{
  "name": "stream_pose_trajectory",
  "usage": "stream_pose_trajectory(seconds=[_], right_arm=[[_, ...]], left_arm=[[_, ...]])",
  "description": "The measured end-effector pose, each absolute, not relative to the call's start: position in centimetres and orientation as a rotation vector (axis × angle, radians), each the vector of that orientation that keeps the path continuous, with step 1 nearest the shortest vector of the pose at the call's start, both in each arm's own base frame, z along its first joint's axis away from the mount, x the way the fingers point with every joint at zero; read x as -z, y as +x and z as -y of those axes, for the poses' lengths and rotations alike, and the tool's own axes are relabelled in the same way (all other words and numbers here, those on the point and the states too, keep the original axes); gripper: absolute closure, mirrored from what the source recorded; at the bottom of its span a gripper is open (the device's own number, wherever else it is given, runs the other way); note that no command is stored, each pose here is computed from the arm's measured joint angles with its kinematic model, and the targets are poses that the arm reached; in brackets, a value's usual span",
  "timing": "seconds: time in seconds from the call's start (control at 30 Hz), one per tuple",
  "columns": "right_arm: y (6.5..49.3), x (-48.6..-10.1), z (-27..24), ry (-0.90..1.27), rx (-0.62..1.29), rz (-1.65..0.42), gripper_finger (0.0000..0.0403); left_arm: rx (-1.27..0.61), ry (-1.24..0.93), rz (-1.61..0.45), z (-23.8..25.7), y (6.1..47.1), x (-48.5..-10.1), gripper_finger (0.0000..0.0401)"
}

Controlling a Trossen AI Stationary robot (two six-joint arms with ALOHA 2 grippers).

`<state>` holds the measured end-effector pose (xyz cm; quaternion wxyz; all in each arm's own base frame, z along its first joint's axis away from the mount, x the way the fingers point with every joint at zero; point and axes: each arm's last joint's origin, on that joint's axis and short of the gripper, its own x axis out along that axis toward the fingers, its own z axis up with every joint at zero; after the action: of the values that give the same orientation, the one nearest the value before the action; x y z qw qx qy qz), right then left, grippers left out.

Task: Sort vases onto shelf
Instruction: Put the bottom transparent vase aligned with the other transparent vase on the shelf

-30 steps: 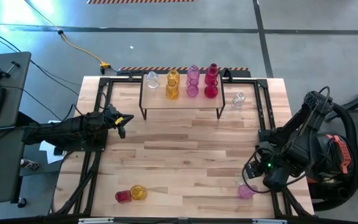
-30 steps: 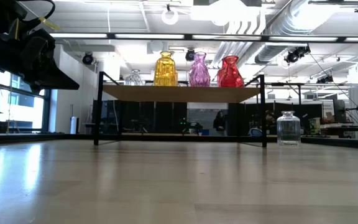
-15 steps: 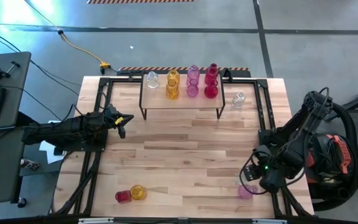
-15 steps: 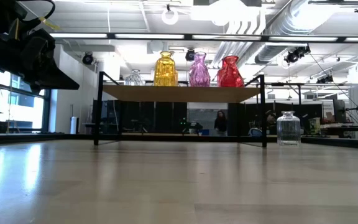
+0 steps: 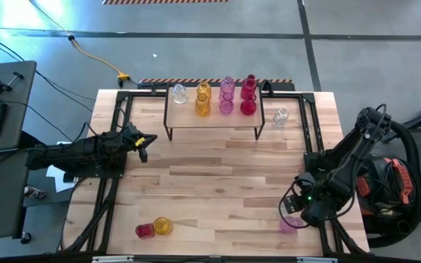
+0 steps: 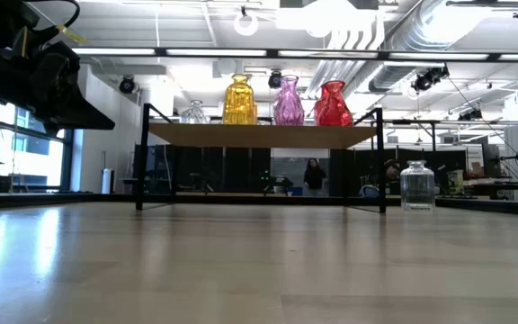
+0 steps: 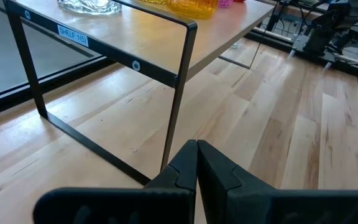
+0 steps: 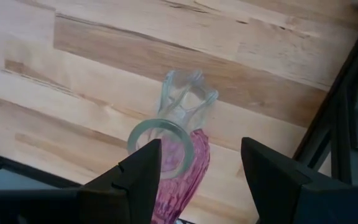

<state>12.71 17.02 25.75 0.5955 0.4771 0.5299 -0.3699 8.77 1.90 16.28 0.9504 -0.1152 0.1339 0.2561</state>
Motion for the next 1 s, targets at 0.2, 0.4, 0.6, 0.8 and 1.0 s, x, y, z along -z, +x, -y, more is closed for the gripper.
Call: stream_pose_trajectory(seconds=[0.2, 0.4, 0.6, 0.8, 1.0], right_arm=[[13.0, -25.2, -17.4, 1.086, 0.883, -1.24, 0.0202], [13.2, -24.9, -17.5, 1.081, 0.9, -1.25, 0.0228], [13.5, -24.9, -17.2, 1.087, 0.924, -1.242, 0.0287], [13.8, -24.9, -16.9, 1.085, 0.941, -1.237, 0.0343], [14.1, -24.9, -16.5, 1.082, 0.938, -1.236, 0.0396]], left_arm=[[-0.521, -0.234, -0.272, -1.9, 8.8, -16.3, 0.04], [-0.521, -0.234, -0.272, -1.9, 8.8, -16.3, 0.04], [-0.521, -0.234, -0.272, -1.9, 8.8, -16.3, 0.04], [-0.521, -0.234, -0.272, -1.9, 8.8, -16.3, 0.04], [-0.521, -0.234, -0.273, -1.9, 8.8, -16.3, 0.04]])
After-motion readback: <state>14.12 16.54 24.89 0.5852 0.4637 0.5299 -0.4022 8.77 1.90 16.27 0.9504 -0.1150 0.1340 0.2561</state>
